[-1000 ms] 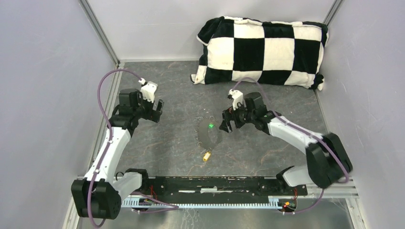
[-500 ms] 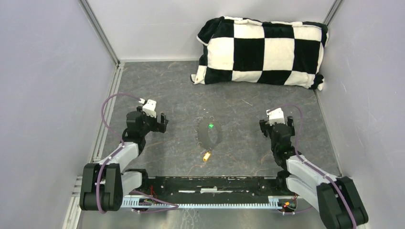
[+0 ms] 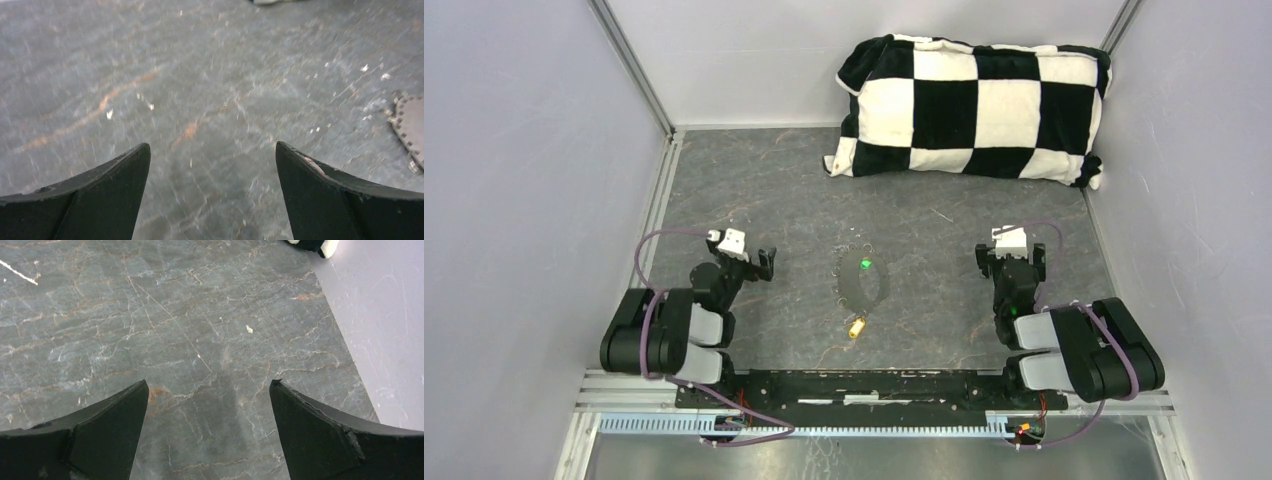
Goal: Put the keys on the keyring
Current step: Reset both arms
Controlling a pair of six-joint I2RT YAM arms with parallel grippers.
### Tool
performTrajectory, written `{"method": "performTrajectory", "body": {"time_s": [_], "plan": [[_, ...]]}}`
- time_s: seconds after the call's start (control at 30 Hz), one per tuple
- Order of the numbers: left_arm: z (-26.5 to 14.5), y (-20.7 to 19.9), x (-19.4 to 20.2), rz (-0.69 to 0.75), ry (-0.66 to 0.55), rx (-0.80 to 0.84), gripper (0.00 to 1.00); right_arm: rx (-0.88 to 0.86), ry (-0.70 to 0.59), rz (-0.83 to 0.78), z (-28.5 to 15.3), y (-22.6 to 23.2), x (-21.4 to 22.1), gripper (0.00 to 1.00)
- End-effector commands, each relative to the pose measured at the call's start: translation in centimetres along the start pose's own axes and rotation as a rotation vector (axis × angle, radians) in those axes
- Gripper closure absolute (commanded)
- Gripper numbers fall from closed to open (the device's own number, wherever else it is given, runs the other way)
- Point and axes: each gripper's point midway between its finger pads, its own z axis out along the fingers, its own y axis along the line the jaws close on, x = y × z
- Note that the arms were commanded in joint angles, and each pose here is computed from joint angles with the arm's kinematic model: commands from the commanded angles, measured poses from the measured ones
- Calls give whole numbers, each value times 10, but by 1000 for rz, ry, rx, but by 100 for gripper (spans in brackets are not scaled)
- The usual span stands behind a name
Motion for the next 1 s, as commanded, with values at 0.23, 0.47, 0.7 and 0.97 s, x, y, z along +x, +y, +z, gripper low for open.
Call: {"method": "performTrajectory", "body": {"time_s": [0.23,0.47,0.7,0.97], "plan": [[29,30,-14,-48,-57,-125,0,47,-179,121,-18,-19,-15,2],[31,38,-12,-70,-36,-171,0,44,-176,121,-18,-18,-14,2],[34,38,-9,-75,-14,-165,0,45,-183,122,-19,-19,-15,2],[37,40,-6,-74,1,-168,0,47,-180,122,-19,-19,-14,2]]}}
